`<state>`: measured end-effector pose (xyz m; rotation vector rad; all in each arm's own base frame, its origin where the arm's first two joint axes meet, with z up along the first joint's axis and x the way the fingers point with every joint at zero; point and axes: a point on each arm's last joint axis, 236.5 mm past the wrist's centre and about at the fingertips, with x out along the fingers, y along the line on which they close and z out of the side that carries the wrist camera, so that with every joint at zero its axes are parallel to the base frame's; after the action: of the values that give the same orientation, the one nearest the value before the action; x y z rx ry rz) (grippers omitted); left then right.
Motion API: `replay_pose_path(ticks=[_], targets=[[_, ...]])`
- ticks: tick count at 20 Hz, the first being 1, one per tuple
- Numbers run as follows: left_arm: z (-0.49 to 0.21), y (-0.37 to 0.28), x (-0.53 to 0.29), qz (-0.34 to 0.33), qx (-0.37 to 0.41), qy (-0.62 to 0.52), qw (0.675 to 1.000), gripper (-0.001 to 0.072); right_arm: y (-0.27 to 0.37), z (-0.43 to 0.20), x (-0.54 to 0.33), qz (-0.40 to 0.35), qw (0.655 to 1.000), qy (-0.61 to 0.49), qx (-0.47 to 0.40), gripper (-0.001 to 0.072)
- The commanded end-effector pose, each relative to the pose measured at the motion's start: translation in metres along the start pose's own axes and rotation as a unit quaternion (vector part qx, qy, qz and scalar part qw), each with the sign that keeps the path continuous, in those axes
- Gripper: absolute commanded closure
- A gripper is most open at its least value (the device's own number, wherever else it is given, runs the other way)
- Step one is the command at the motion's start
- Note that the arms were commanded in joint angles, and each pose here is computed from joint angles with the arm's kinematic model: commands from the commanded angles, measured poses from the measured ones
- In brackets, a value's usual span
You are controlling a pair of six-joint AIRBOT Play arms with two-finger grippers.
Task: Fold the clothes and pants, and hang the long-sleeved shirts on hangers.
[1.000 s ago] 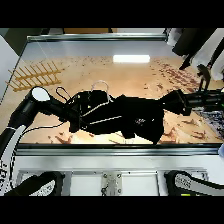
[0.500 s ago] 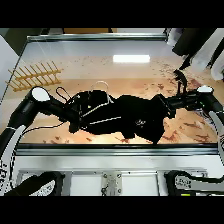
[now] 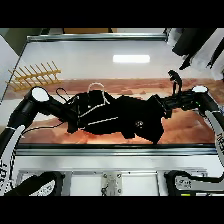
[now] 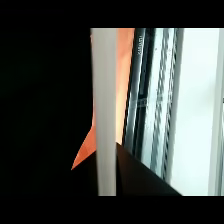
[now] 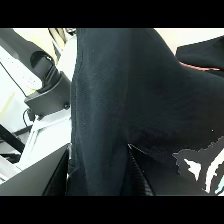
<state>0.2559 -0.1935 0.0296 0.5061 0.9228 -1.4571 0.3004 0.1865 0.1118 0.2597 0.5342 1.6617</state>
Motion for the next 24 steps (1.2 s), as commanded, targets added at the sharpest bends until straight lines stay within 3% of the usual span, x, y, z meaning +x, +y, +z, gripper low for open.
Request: replay_pose_path(ticks=[1,6,7,8,9,24], targets=[[0.0060,-0.0007,-0.0001,-0.002,0.000,-0.012,1.000,0.0689,-0.0006,0.0006,0.0010,0.000,1.000,-0.002,0.002,0.0312],[0.0060,-0.0007,-0.0001,-0.002,0.000,-0.012,1.000,0.0689,-0.0006,0.0006,0.0010,0.000,1.000,-0.002,0.002,0.0315],[0.0061,-0.0008,-0.0002,-0.001,0.000,-0.012,1.000,0.0689,-0.0006,0.0005,0.0010,0.000,1.000,-0.002,0.002,0.0348],[0.0060,-0.0007,-0.0001,-0.002,0.000,-0.012,1.000,0.0689,-0.0005,0.0004,0.0010,0.000,1.000,-0.001,0.002,0.0475],[0.0061,-0.0008,-0.0002,-0.001,0.000,-0.012,1.000,0.0689,-0.0006,0.0003,0.0009,0.000,1.000,-0.001,0.002,0.0685],[0.0043,0.0005,-0.0002,0.001,0.000,-0.008,1.000,0.0689,-0.0006,0.0005,0.0010,0.000,0.999,-0.002,-0.034,0.0684]])
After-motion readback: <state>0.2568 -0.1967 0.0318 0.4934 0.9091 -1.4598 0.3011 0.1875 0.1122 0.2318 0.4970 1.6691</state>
